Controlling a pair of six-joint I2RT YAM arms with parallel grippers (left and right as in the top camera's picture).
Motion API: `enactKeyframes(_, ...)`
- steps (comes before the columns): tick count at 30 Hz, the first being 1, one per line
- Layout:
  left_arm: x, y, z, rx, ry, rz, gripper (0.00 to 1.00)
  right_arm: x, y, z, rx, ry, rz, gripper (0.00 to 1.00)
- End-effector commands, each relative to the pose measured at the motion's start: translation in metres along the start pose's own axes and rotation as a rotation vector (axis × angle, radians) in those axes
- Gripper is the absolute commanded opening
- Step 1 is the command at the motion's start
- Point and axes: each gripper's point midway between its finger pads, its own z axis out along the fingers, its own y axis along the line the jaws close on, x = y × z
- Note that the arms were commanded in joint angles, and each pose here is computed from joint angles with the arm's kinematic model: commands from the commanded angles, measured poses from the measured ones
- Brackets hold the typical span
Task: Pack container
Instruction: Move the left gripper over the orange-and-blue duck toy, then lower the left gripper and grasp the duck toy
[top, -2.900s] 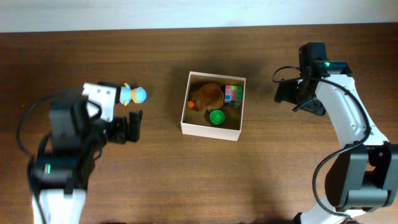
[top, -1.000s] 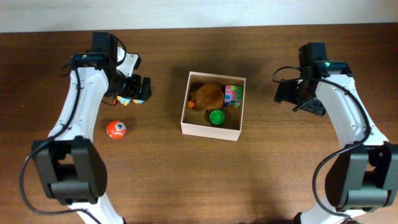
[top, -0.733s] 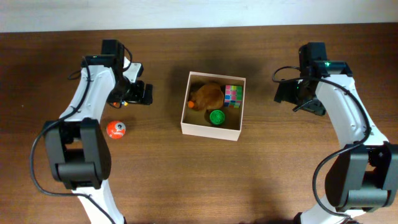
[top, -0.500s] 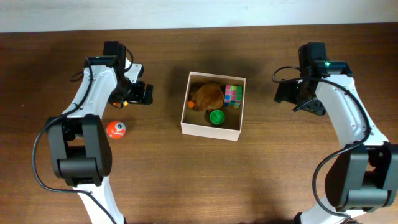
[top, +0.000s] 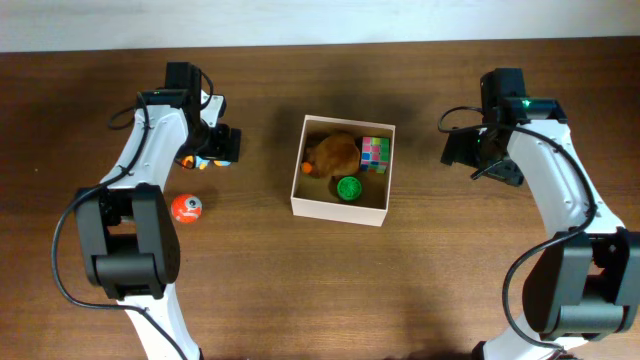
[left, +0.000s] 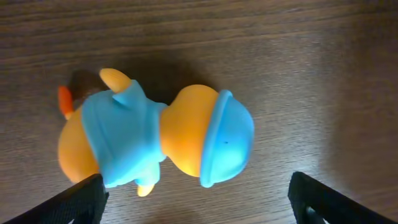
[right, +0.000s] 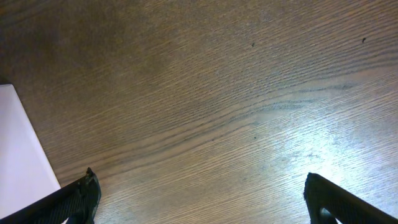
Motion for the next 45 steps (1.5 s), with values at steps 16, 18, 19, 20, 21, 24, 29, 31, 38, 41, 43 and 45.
enactKeyframes(16, 0.010, 0.006, 0.043, -0.024, 0.077, -0.009, 0.64, 0.001, -0.002, 0.001, 0.004, 0.003, 0.012, 0.99)
enactKeyframes(18, 0.010, 0.006, 0.045, -0.023, 0.078, -0.009, 0.57, 0.001, -0.002, 0.001, 0.003, 0.003, 0.012, 0.99)
enactKeyframes(19, 0.009, 0.006, 0.046, -0.024, 0.077, -0.009, 0.51, 0.001, -0.002, 0.001, 0.003, 0.003, 0.012, 0.99)
enactKeyframes(20, 0.009, 0.006, 0.046, -0.024, 0.075, -0.009, 0.45, 0.001, -0.002, 0.001, 0.003, 0.003, 0.012, 0.99)
enactKeyframes(21, 0.009, 0.006, 0.046, -0.024, 0.075, -0.009, 0.41, 0.001, -0.002, 0.001, 0.003, 0.003, 0.012, 0.99)
enactKeyframes(24, 0.010, 0.006, 0.046, -0.024, 0.080, -0.021, 0.25, 0.001, -0.002, 0.001, 0.004, 0.003, 0.012, 0.99)
enactKeyframes(29, 0.013, 0.005, 0.045, -0.024, 0.091, -0.054, 0.10, 0.001, -0.002, 0.001, 0.003, 0.003, 0.012, 0.99)
enactKeyframes(31, 0.014, 0.005, 0.045, -0.023, 0.097, -0.060, 0.07, 0.001, -0.002, 0.001, 0.003, 0.003, 0.012, 0.99)
enactKeyframes(38, 0.015, 0.004, 0.033, -0.022, 0.126, -0.080, 0.02, 0.001, -0.002, 0.001, 0.003, 0.003, 0.012, 0.99)
enactKeyframes(41, 0.009, 0.004, 0.021, -0.022, 0.124, -0.079, 0.02, 0.001, -0.002, 0.001, 0.003, 0.003, 0.012, 0.99)
enactKeyframes(43, 0.002, 0.004, 0.009, -0.022, 0.116, -0.079, 0.02, 0.001, -0.002, 0.001, 0.003, 0.003, 0.012, 0.99)
enactKeyframes(45, -0.005, 0.004, -0.004, -0.023, 0.105, -0.079, 0.02, 0.001, -0.002, 0.001, 0.003, 0.003, 0.012, 0.99)
